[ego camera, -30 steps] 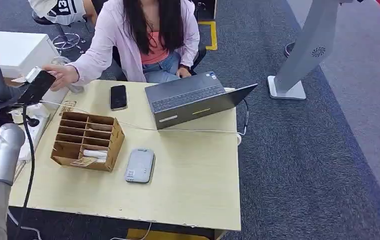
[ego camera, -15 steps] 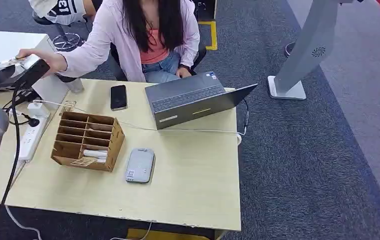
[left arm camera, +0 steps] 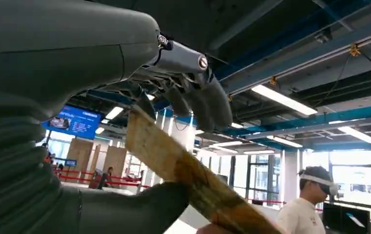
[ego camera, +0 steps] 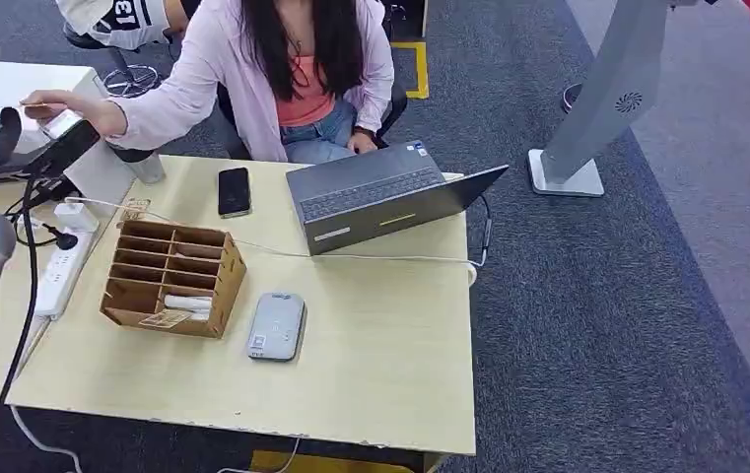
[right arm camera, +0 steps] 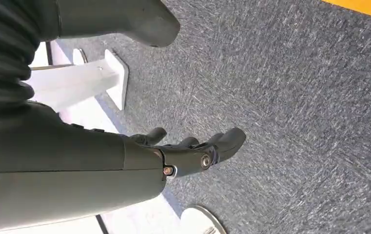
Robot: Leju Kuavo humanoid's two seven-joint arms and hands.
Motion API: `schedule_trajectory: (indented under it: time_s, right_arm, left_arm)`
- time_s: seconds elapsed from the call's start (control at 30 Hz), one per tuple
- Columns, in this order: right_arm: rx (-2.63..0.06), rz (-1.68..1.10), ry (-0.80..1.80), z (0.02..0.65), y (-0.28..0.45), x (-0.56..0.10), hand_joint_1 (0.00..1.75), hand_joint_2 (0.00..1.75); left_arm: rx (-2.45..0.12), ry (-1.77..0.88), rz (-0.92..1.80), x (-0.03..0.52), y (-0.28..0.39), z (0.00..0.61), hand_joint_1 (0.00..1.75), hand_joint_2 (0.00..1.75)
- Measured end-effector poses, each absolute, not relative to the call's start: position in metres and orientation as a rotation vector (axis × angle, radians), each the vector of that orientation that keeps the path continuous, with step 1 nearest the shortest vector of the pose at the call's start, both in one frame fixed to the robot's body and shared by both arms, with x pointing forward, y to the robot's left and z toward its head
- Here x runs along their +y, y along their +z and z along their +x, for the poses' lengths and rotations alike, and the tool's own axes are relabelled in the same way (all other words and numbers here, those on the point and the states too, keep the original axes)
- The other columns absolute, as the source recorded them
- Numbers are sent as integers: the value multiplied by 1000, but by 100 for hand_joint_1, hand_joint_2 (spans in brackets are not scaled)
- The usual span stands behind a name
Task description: Pass the card to the sensor for recognition and then transmit it.
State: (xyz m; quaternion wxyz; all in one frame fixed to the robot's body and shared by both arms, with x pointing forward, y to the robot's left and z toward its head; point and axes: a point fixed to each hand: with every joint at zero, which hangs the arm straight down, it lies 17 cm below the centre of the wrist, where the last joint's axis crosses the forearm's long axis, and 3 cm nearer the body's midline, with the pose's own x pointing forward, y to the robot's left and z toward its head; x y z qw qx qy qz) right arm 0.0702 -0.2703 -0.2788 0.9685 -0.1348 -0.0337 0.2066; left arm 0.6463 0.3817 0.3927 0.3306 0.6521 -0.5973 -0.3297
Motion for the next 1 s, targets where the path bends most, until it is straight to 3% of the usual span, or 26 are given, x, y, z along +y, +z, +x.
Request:
schedule_trajectory:
  time_s: [0.73,1.0]
  right_arm:
    - [-70,-274,421,71,-279,-271,0,175]
    - [-80,-282,421,73,-278,-271,0,175]
  left_arm:
    - [-1613,-875,1682,378,386,644,175,175]
    - [-1700,-897,1608,335,359,637,175,175]
